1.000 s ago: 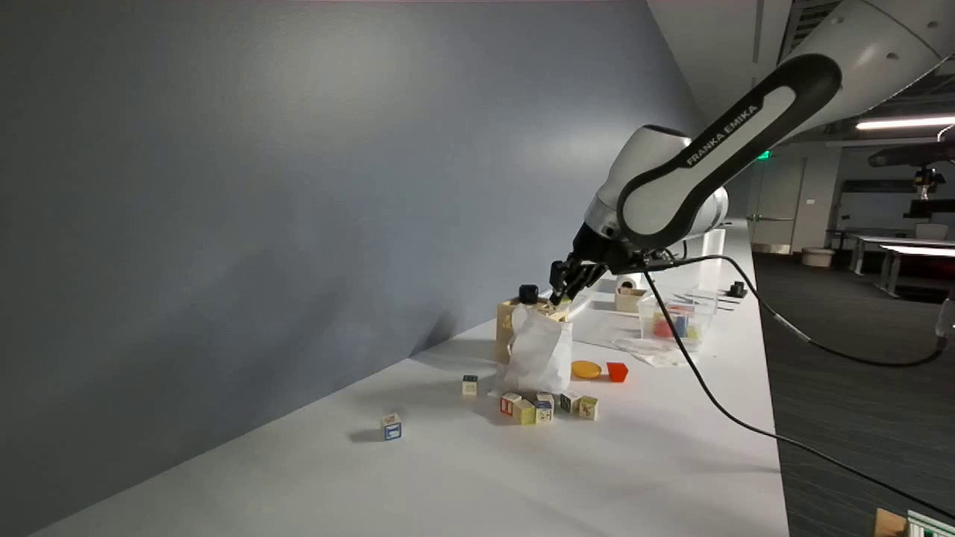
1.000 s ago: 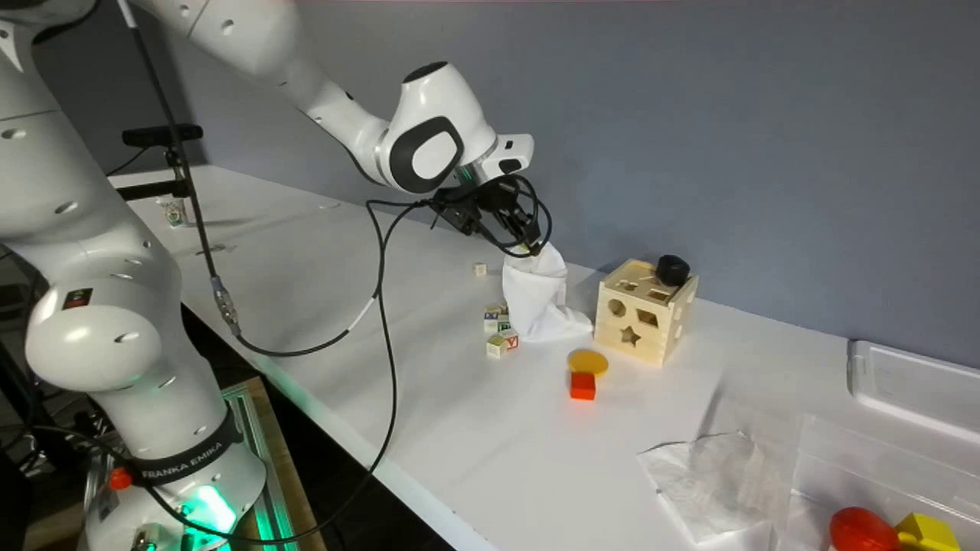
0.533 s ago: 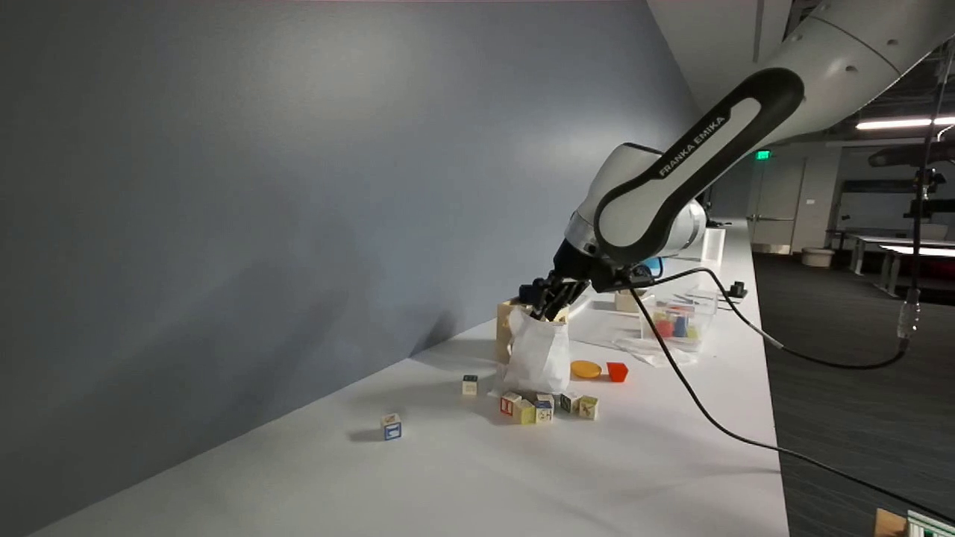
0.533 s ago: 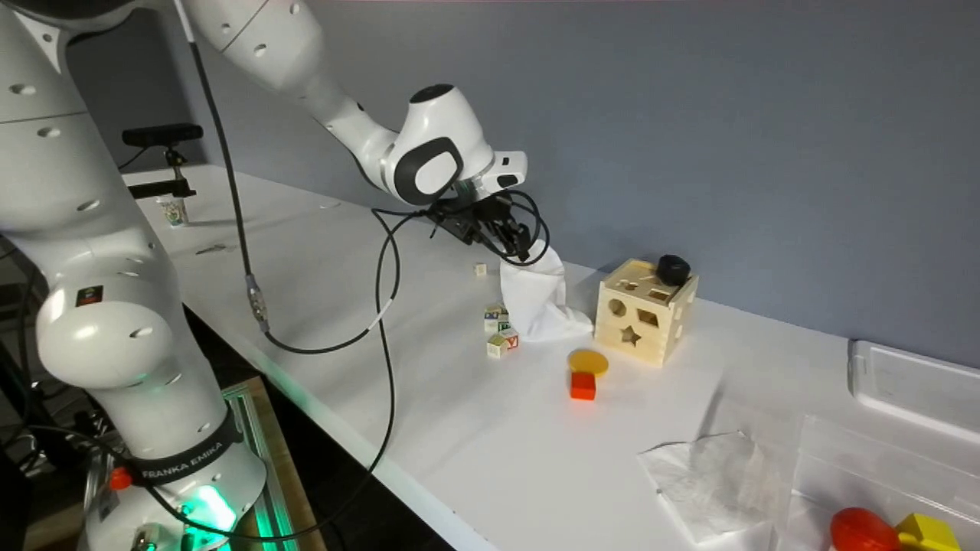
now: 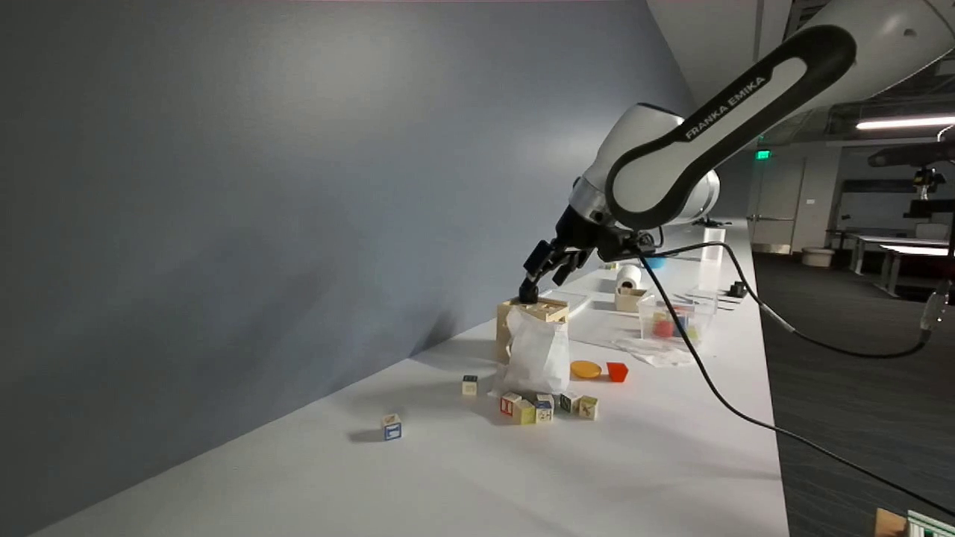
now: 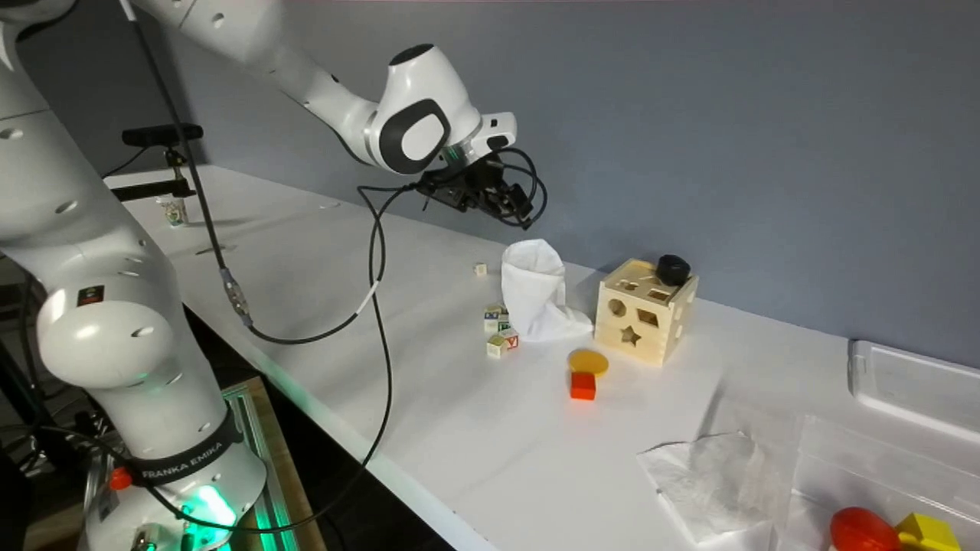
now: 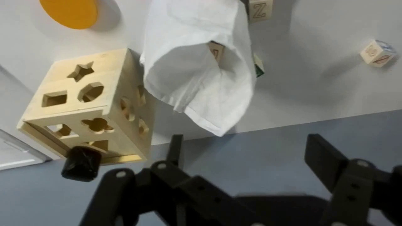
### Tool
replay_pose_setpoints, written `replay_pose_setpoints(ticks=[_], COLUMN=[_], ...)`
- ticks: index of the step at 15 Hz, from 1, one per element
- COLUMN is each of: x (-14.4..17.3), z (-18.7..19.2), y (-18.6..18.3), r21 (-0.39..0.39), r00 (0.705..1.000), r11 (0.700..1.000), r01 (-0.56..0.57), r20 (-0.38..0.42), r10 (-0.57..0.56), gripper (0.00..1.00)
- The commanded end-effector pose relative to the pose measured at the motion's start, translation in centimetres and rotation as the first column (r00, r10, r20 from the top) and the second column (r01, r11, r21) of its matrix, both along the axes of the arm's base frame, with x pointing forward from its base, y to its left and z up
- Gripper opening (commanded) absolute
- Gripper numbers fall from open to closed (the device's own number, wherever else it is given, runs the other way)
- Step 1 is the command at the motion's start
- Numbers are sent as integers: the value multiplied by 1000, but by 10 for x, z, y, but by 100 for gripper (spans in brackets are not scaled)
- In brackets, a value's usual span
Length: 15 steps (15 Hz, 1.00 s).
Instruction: Put the contents on the table inside the plastic
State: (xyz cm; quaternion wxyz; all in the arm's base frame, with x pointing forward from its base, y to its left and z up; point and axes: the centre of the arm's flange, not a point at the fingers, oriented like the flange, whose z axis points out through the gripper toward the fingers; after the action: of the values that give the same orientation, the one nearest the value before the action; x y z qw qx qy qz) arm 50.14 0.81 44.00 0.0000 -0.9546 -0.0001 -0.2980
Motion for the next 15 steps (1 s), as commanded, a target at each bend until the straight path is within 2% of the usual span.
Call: replay_pose_setpoints(ticks=[1, 4, 7, 12, 15], x=[-11, -11, -12, -16, -25], z=[15, 5, -14, -69, -101], y=[44, 84, 108, 107, 95], r21=[49, 121, 160, 121, 56], r00=[991, 970, 933, 855, 803], r11=[993, 983, 978, 982, 975], r01=[-109, -137, -131, -143, -216], r20=[-71, -185, -315, -485, -558], r10=[112, 158, 176, 185, 210], gripper=[100, 100, 100, 100, 100])
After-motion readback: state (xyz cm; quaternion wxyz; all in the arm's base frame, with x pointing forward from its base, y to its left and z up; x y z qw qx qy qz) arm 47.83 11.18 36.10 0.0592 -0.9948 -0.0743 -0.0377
